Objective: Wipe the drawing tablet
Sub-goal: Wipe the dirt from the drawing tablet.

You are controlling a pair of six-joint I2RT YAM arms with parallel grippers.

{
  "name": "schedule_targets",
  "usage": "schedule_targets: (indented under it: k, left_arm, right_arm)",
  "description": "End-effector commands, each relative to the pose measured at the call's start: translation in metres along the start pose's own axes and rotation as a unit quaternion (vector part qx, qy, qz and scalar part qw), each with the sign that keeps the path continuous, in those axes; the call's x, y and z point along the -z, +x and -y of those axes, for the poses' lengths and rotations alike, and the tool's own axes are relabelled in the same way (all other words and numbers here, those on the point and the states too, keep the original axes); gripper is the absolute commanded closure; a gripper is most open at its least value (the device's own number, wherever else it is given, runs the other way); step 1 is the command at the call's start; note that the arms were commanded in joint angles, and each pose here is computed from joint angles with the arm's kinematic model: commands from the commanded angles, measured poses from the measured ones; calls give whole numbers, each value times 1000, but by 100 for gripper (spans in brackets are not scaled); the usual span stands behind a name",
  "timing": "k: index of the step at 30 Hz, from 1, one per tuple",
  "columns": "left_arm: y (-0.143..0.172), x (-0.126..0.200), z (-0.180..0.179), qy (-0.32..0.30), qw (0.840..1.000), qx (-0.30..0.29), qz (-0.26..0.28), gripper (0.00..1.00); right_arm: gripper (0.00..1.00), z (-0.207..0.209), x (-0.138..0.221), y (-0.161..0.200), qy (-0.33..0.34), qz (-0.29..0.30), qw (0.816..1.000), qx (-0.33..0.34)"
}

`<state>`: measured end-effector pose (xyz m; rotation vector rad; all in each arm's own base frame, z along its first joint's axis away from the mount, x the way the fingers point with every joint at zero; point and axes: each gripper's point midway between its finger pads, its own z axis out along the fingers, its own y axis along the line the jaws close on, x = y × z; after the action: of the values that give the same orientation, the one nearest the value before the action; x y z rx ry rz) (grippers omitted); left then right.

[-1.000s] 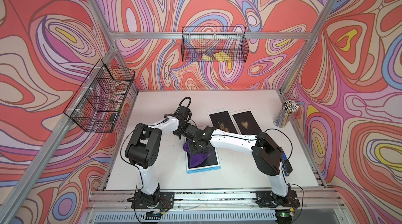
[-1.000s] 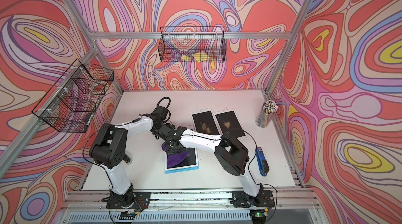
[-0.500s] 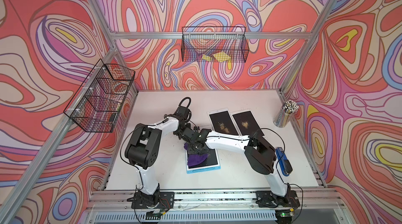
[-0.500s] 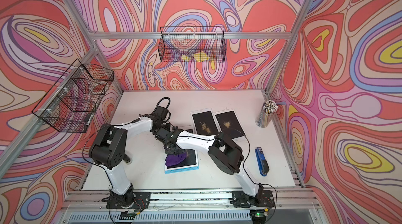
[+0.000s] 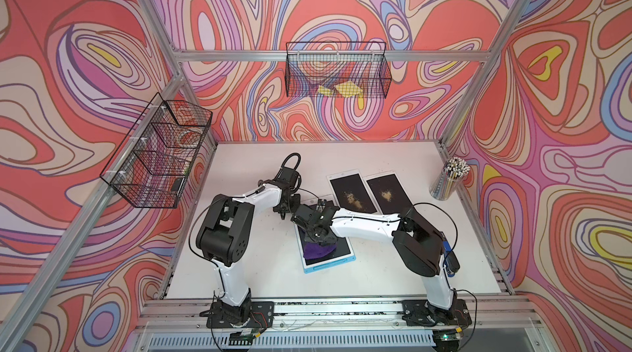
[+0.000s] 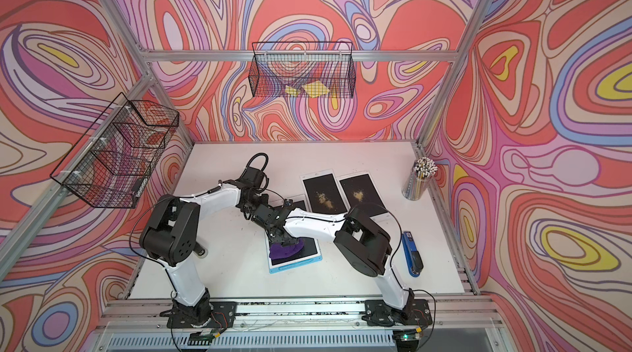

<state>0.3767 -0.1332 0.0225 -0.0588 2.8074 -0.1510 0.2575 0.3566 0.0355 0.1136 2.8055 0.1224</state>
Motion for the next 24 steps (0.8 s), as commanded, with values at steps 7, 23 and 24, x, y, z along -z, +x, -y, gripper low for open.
schedule_targets:
  k: [7, 23, 24]
  left_arm:
    - [13, 0, -9, -15, 1000, 0, -17, 64]
    - [12, 1, -8, -11, 1000, 1, -15, 64]
    - [12, 1, -6, -10, 1000, 0, -14, 64]
  right_arm:
    - [100, 79, -4, 13, 109, -23, 994, -16]
    - [100, 183, 6, 24, 172, -45, 980, -87]
    - [100, 186, 13, 20, 166, -37, 981, -94]
